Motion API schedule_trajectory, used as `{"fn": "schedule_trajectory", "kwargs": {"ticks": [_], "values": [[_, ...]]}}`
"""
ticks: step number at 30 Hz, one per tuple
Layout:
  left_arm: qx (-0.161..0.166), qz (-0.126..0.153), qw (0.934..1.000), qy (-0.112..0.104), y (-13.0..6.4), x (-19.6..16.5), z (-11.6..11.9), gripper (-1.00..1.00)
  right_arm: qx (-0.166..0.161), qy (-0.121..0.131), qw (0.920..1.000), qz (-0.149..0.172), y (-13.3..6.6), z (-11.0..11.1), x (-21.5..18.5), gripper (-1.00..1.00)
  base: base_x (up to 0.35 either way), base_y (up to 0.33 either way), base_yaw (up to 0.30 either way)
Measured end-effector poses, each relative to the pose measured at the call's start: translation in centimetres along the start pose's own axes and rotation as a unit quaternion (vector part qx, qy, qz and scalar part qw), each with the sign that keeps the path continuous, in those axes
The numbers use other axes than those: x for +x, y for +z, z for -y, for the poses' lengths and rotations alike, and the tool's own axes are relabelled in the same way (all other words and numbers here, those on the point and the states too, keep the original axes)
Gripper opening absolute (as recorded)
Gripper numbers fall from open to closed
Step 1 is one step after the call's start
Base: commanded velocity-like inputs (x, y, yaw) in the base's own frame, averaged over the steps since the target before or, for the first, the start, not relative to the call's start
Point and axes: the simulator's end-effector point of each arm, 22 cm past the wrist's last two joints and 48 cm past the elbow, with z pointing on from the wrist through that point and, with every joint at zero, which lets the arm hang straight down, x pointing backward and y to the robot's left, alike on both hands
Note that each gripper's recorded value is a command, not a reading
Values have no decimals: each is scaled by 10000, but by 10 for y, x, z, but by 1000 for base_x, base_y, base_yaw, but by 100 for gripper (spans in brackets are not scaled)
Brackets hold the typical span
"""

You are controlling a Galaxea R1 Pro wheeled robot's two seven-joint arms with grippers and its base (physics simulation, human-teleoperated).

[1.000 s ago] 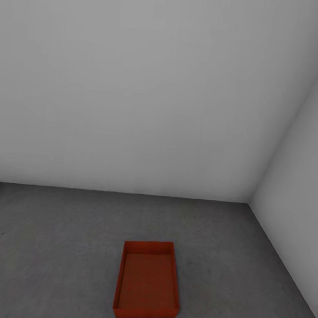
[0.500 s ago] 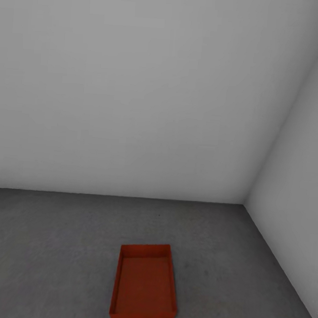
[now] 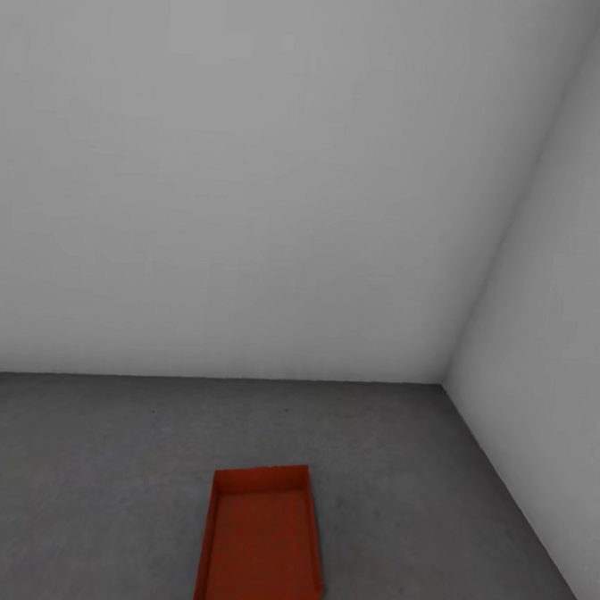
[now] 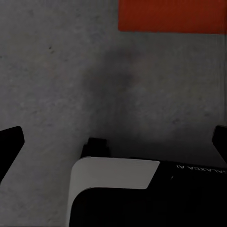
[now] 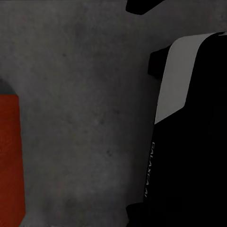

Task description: Move the two storage containers from the living room to the garage. In the garage, place one container on the floor and stack the other container on top of it (either order is fine).

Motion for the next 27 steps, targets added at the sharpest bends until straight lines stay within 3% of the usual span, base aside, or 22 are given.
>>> {"fn": "schedule_trajectory", "kwargs": {"ticks": [7,27], "values": [[15,86,10000,1,-2,-6,0,100,-21,3,10000,26,-1,0,-1,100,0,0,-159],[20,228,9997,-4,-6,-17,-1,100,-107,25,9997,-239,-11,10,49,100,0,0,-131]]}}
